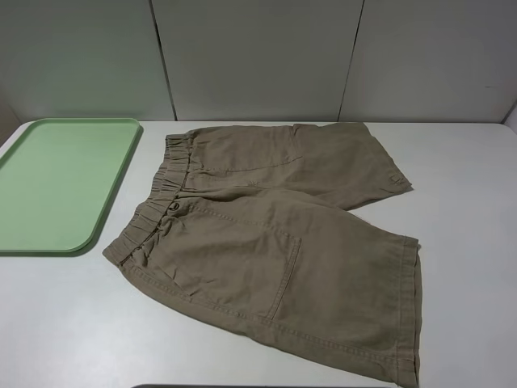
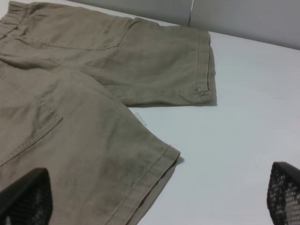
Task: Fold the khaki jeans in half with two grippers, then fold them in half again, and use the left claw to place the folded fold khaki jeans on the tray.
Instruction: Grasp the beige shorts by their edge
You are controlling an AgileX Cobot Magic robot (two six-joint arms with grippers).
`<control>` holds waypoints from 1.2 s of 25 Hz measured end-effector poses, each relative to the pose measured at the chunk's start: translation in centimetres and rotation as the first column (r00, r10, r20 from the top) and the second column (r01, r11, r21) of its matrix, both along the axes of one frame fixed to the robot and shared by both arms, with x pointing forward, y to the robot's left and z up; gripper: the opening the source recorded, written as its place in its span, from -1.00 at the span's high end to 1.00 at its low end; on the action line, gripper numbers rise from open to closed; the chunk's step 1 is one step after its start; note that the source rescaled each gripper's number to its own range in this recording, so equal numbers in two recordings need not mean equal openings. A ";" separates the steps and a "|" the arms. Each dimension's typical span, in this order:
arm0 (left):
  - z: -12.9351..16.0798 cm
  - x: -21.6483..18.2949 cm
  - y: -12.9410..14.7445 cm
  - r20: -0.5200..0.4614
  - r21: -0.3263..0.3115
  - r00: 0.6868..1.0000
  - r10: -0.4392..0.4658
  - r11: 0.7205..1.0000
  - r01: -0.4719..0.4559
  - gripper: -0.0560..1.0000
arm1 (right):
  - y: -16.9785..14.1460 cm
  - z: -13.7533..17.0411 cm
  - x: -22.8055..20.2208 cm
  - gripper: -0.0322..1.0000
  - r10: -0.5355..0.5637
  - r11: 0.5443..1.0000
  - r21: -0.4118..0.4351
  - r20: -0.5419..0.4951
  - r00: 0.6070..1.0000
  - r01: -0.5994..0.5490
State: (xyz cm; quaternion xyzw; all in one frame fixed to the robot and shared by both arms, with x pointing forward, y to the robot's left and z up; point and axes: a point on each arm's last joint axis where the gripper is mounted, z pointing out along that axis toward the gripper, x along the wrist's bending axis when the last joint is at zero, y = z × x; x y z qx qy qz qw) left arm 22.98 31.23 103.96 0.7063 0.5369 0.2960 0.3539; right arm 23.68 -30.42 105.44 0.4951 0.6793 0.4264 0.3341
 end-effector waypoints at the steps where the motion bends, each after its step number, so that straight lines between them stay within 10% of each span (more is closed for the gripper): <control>1: 0.0 0.0 0.0 0.000 0.000 1.000 0.000 1.000 0.000 -0.46 | 0.0 0.0 0.0 -1.00 0.000 1.000 0.000 0.000 1.000 0.000; 30: 1.0 0.1 0.0 0.075 -0.015 0.997 -0.007 1.000 0.008 -0.46 | 0.0 0.0 0.0 -1.00 0.013 1.000 -0.021 0.006 1.000 -0.013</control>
